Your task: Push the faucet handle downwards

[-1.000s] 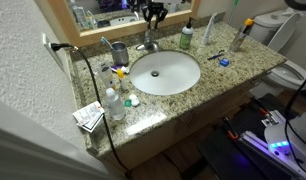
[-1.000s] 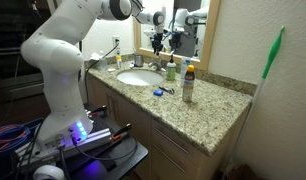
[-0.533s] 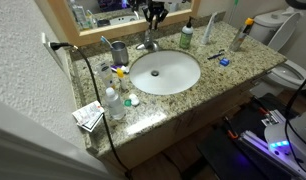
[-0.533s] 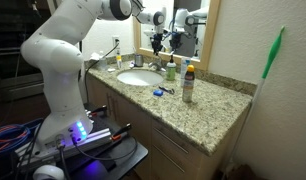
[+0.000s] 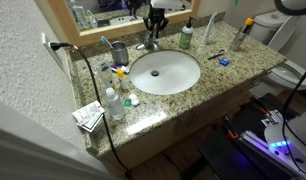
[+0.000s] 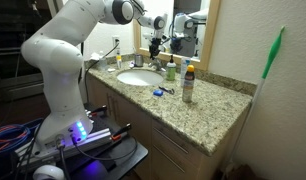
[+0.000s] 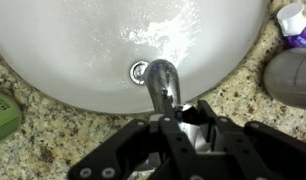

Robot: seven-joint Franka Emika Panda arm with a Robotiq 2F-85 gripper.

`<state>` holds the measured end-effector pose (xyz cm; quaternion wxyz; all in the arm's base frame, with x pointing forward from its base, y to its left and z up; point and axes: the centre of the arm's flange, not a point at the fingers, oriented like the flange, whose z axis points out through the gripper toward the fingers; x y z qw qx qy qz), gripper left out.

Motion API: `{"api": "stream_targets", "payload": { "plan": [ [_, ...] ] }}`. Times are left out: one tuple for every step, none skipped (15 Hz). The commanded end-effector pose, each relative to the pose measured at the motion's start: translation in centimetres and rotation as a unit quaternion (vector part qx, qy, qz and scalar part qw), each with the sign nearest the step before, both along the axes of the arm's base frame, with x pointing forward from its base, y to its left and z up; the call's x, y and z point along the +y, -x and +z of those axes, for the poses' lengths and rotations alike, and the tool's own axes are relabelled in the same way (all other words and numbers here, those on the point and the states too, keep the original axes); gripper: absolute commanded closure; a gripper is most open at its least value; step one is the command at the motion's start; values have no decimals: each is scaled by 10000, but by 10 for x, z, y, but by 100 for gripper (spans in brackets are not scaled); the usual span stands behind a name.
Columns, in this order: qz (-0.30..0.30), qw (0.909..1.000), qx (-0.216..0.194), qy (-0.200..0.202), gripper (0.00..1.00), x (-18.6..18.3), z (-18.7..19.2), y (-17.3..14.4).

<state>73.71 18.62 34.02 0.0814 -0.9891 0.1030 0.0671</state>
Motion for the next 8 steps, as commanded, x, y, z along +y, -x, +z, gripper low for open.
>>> {"api": "stream_targets", "payload": {
  "plan": [
    [-71, 9984, 533, 183, 93, -5, -28, 4],
    [-100, 9987, 472, 186, 79, -4, -23, 5],
    [-88, 9990, 412, 116, 46, -3, -14, 7],
    [-52, 9996, 273, 72, 44, -3, 3, 8],
    [-27, 9998, 172, 77, 39, -6, 17, 13],
    [17, 10000, 34, 37, 31, -8, 34, 17],
    [51, 9999, -122, 19, 25, -10, 52, 22],
    [59, 9996, -264, 15, 17, -13, 66, 27]
  ]
}}
